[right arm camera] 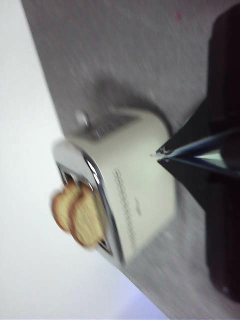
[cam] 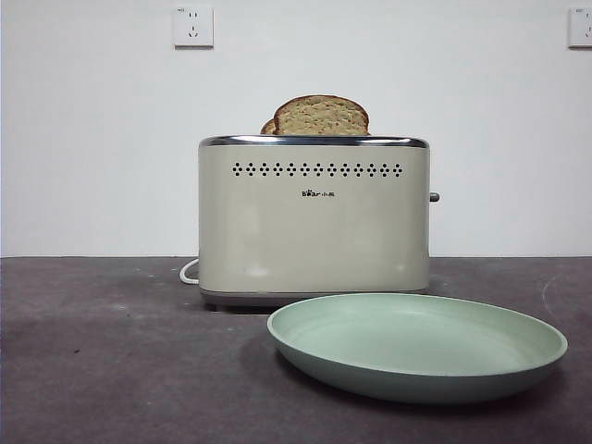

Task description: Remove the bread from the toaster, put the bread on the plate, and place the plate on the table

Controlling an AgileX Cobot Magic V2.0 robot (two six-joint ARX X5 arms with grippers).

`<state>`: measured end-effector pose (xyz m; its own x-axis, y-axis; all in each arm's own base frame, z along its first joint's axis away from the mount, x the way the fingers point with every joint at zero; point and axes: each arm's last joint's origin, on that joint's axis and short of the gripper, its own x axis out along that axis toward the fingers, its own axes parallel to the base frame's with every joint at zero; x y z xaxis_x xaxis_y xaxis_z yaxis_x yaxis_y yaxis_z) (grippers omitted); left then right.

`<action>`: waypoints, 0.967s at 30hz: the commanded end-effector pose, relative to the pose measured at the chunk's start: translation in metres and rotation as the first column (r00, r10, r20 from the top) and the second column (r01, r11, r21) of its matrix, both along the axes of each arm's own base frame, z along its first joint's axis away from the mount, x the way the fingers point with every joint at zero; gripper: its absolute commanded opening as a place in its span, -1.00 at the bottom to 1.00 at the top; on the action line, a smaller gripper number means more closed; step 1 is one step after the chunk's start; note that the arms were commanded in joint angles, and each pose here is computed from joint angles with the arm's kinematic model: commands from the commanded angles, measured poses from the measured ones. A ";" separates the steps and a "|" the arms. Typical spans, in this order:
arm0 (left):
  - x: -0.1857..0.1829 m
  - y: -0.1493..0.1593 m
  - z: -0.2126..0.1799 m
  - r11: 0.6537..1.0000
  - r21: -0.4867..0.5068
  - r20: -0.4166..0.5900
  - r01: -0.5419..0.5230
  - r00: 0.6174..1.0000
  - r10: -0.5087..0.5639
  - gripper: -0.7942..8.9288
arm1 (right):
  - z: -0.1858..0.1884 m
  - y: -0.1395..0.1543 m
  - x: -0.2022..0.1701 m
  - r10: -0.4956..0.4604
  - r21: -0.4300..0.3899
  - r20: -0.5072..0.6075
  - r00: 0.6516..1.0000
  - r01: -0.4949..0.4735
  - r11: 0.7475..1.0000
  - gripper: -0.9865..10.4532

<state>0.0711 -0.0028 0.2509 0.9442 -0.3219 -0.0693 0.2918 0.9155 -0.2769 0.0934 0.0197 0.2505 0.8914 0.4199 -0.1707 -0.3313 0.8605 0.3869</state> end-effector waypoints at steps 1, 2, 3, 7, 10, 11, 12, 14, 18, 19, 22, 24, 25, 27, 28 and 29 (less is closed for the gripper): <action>-0.004 -0.003 0.021 0.994 0.003 0.019 0.107 0.994 -0.107 -0.85 | 0.022 0.003 0.003 0.111 -0.032 -0.030 0.993 -0.112 0.993 -0.85; -0.005 -0.004 0.028 0.991 0.007 0.021 0.136 0.991 -0.136 -0.85 | 0.029 0.004 0.004 0.141 -0.039 -0.046 0.989 -0.143 0.989 -0.85; -0.005 -0.005 0.035 0.987 0.004 0.019 0.163 0.986 -0.163 -0.85 | 0.037 0.005 0.006 0.175 -0.047 -0.062 0.983 -0.178 0.983 -0.85; -0.006 -0.008 0.059 0.959 -0.012 0.002 0.282 0.959 -0.282 -0.85 | 0.066 0.009 0.011 0.296 -0.072 -0.116 0.948 -0.305 0.950 -0.85; -0.006 -0.010 0.071 0.933 -0.025 -0.022 0.360 0.932 -0.361 -0.85 | 0.085 0.010 0.013 0.343 -0.096 -0.151 0.927 -0.359 0.928 -0.85; -0.006 -0.010 0.074 0.925 -0.025 -0.031 0.379 0.924 -0.380 -0.85 | 0.090 0.010 0.012 0.352 -0.106 -0.161 0.922 -0.371 0.923 -0.85; -0.007 -0.010 0.077 0.918 -0.028 -0.044 0.396 0.917 -0.397 -0.85 | 0.095 0.010 0.012 0.367 -0.117 -0.170 0.914 -0.389 0.914 -0.85; -0.008 -0.011 0.082 0.913 -0.025 -0.071 0.407 0.910 -0.408 -0.85 | 0.103 0.010 0.010 0.383 -0.137 -0.191 0.904 -0.411 0.901 -0.85; -0.013 -0.013 0.088 0.905 0.005 -0.107 0.425 0.900 -0.422 -0.85 | 0.110 0.010 0.004 0.403 -0.173 -0.229 0.886 -0.444 0.879 -0.85; -0.013 -0.013 0.089 0.903 0.009 -0.109 0.430 0.898 -0.426 -0.85 | 0.110 0.010 0.003 0.405 -0.175 -0.233 0.884 -0.447 0.877 -0.85; -0.014 -0.014 0.089 0.899 0.009 -0.109 0.438 0.894 -0.434 -0.85 | 0.109 0.010 0.002 0.409 -0.173 -0.237 0.881 -0.453 0.875 -0.85; -0.014 -0.014 0.089 0.898 0.007 -0.110 0.440 0.893 -0.437 -0.85 | 0.109 0.010 0.002 0.409 -0.173 -0.237 0.881 -0.453 0.874 -0.84; -0.014 -0.014 0.089 0.898 0.007 -0.110 0.441 0.892 -0.438 -0.85 | 0.109 0.010 0.002 0.410 -0.173 -0.237 0.881 -0.453 0.874 -0.82; -0.014 -0.014 0.089 0.896 0.005 -0.110 0.444 0.891 -0.441 -0.83 | 0.109 0.010 0.002 0.410 -0.173 -0.237 0.881 -0.453 0.875 -0.81; -0.014 -0.014 0.089 0.896 0.002 -0.111 0.445 0.890 -0.442 -0.81 | 0.109 0.010 0.002 0.410 -0.173 -0.237 0.881 -0.453 0.875 -0.77; -0.014 -0.014 0.089 0.896 -0.001 -0.113 0.445 0.890 -0.442 -0.73 | 0.109 0.010 0.002 0.410 -0.173 -0.237 0.881 -0.453 0.875 -0.68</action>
